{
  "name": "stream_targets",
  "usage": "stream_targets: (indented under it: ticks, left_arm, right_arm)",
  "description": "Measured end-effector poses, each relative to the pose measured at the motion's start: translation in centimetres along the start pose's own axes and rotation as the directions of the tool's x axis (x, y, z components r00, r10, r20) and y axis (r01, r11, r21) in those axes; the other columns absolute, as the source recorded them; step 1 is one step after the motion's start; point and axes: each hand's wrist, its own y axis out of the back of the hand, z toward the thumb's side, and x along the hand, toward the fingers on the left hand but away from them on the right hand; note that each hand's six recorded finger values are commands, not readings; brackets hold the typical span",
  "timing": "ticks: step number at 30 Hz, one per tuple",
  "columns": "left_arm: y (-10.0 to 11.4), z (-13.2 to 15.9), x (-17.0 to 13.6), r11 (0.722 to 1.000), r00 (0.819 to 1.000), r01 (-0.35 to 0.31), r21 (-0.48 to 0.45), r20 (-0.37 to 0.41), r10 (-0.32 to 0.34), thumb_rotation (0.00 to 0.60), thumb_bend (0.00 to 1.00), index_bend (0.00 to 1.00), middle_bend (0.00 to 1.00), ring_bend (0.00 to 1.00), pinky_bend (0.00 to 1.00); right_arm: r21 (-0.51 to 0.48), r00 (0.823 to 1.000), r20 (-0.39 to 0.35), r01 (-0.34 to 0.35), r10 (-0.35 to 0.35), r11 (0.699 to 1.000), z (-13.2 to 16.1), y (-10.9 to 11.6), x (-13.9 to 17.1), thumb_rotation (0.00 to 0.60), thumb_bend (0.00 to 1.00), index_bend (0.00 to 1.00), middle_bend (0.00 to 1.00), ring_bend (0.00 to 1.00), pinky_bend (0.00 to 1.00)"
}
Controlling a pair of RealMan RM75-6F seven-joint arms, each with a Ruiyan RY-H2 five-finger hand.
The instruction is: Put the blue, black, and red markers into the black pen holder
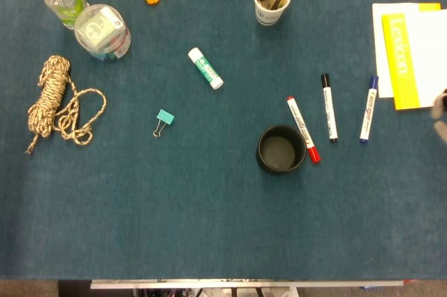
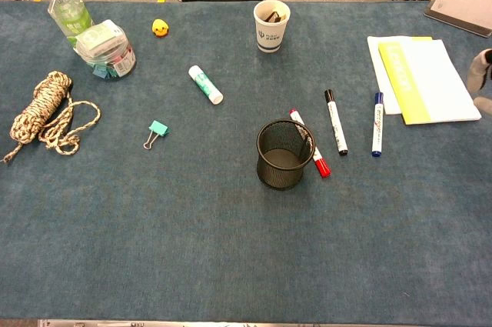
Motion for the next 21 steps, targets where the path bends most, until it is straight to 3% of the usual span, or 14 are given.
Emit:
stream_targets:
  ticks: [6, 12, 21]
  left_arm:
    - [0.1, -0.8, -0.6, 1.0, 1.0, -0.002, 0.001, -0.026, 0.002, 0.6, 0.47, 0.27, 0.31, 0.28, 0.13]
    - [0.3, -1.4, -1.3, 1.0, 0.999, -0.005, 0.001, -0.05, 0.005, 0.6, 0.47, 0.27, 0.31, 0.28, 0.13]
    - [0.2, -1.9, -1.5, 1.0, 0.998, 0.002, 0.003, -0.068, -0.001, 0.6, 0.47, 0.27, 0.31, 0.28, 0.13]
  right_arm:
    - [0.083, 0.993, -0.094, -0.066, 0.073, 0.994, 1.7, -2.4, -2.4, 0.6, 0.26, 0.53, 0.49, 0.34, 0.26]
    - [0.141, 0.984, -0.133, -0.095, 0.114, 0.985, 2.6, -5.0, -3.9, 0.6, 0.25, 0.53, 0.48, 0.33, 0.23]
    - [0.213, 0.977, -0.148, -0.12, 0.154, 0.97, 3.4, -8.0, -5.9, 0.6, 0.18, 0.53, 0.43, 0.24, 0.1]
